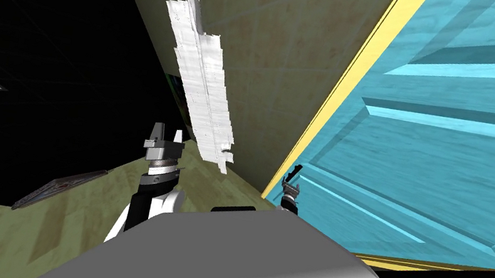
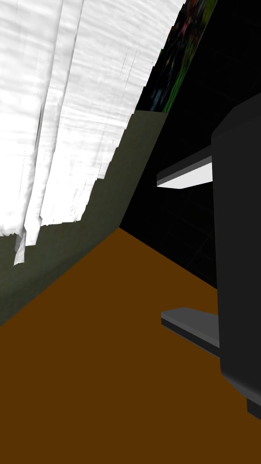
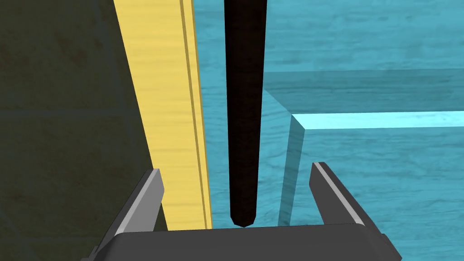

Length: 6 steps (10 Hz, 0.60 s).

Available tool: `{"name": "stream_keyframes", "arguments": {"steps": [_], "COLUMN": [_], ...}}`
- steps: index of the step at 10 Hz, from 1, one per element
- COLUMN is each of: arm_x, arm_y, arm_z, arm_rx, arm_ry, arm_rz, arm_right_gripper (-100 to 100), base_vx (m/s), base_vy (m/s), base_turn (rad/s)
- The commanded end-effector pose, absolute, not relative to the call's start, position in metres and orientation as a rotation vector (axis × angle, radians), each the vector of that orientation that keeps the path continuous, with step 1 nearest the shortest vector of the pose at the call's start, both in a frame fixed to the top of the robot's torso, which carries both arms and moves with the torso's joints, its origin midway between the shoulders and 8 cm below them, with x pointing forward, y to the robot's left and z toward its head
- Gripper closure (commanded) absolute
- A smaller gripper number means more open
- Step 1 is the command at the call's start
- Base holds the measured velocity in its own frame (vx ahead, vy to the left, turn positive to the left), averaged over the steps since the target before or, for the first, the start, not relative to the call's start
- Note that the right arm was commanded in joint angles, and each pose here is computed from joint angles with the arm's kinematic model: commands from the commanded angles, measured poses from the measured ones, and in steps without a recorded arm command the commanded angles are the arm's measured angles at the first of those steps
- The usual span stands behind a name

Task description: Pull the door open

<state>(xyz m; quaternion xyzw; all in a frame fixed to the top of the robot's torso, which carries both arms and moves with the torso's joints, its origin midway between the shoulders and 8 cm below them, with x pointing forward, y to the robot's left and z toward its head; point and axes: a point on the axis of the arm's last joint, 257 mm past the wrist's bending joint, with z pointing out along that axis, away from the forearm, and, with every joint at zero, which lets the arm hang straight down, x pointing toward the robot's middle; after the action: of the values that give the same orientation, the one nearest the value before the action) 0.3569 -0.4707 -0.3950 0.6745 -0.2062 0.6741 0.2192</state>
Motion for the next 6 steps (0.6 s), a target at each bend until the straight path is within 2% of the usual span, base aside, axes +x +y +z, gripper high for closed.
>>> {"name": "stream_keyframes", "arguments": {"steps": [1,6], "arm_x": [0.35,0.335], "arm_y": [-0.49,-0.529], "arm_z": [-0.394,-0.391], "arm_rx": [1.867,1.862], "arm_ry": [-0.575,-0.585], "arm_rz": [1.863,1.857], "arm_right_gripper": [-100,-100], "base_vx": [0.151,0.142], "base_vy": [-0.006,-0.02], "base_turn": [0.018,0.01]}}
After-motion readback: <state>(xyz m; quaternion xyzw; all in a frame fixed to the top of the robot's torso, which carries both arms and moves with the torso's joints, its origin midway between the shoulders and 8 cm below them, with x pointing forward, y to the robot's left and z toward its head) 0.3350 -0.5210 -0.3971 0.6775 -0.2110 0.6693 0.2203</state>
